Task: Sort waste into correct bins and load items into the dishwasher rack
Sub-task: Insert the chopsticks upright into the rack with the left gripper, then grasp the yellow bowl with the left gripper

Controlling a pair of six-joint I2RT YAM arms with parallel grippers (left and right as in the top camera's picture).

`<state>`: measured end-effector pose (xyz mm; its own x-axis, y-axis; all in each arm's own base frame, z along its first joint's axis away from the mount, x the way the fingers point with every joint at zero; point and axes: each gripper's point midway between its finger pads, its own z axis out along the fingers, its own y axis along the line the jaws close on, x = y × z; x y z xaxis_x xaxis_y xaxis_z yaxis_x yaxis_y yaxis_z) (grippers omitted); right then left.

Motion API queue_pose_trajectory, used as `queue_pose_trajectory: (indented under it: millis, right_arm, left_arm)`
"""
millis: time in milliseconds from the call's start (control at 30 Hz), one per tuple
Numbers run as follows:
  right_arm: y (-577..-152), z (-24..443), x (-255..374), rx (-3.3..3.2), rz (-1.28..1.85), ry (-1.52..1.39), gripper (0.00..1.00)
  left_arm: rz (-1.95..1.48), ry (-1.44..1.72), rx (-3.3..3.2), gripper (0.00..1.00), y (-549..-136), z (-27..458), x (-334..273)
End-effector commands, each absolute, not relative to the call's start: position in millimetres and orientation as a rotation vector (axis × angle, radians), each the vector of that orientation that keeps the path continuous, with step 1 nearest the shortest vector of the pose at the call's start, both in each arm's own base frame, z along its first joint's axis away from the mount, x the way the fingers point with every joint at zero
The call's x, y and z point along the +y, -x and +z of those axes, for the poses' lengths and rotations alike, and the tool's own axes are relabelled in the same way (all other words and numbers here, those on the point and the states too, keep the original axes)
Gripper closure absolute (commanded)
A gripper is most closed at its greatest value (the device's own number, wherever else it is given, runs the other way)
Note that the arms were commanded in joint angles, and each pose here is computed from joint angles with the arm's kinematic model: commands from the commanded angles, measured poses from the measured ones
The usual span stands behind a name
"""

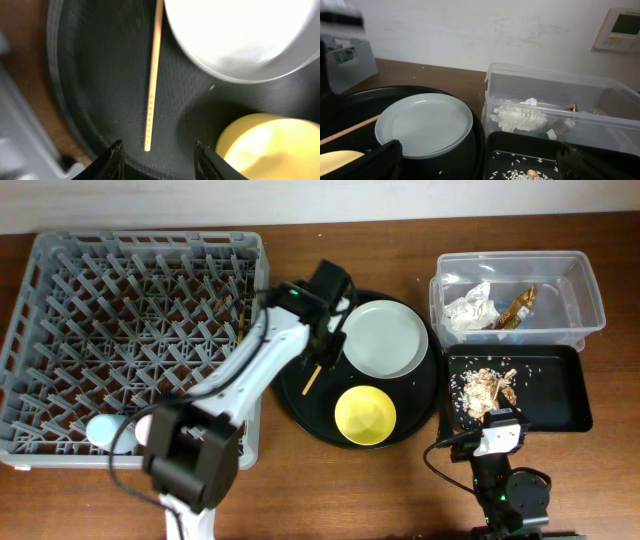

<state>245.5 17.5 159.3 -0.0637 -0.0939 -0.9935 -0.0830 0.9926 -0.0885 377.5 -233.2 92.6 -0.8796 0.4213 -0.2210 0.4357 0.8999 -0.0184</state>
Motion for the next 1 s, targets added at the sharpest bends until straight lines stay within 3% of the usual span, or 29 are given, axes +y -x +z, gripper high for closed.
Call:
queue_pose_trajectory:
  millis: [0,133,233,267,367,500,600,733,900,933,967]
  right_arm:
    - [-245.5,157.0,17.0,1.638,-0.014,0.141,0.01]
    - [-245.5,157.0,17.0,1.638,-0.014,0.141,0.01]
    - [-245.5,157.0,17.0,1.638,-0.014,0.141,0.02]
    - [-245.5,157.0,17.0,1.638,-0.014,0.141,0.02]
    - [-245.5,157.0,17.0,1.638,-0.014,0.141,0.02]
    - [-245.5,157.0,17.0,1.638,-0.014,0.141,0.01]
    - [-245.5,157.0,17.0,1.638,-0.014,0.141,0.02]
    - [-245.5,157.0,17.0,1.638,-0.014,0.141,0.01]
    - [-245.5,157.0,17.0,1.638,-0.014,0.141,0.02]
    - [-245.5,157.0,17.0,1.638,-0.014,0.141,0.02]
    - [-245.5,157.0,17.0,1.638,-0.014,0.141,0.02]
  left_arm:
    - [0.006,-0.667,2.922,0.62,-383.0,42.7,-224.1]
    - [0.034,-0.716,2.966,0.63,-384.6,-1.0,-225.5]
    - [0.040,-0.722,2.989,0.95,-384.2,-22.1,-226.0]
    - [0.039,-0.724,2.998,1.00,-382.1,-22.5,-225.5]
    - [0.044,-0.689,3.011,1.00,-385.1,21.6,-219.7]
    - [-0.021,-0.459,2.869,1.00,-407.3,167.1,-182.7]
    - [0.011,-0.177,2.845,1.00,-403.9,212.0,-124.5]
    - [0.067,0.016,2.979,1.00,-397.4,170.2,-74.6]
    - [0.041,-0.054,3.062,1.00,-383.7,94.3,-76.7]
    - [0.042,-0.043,3.071,0.98,-380.6,82.4,-75.9]
    - [0.025,-0.038,3.078,0.81,-378.9,80.8,-77.7]
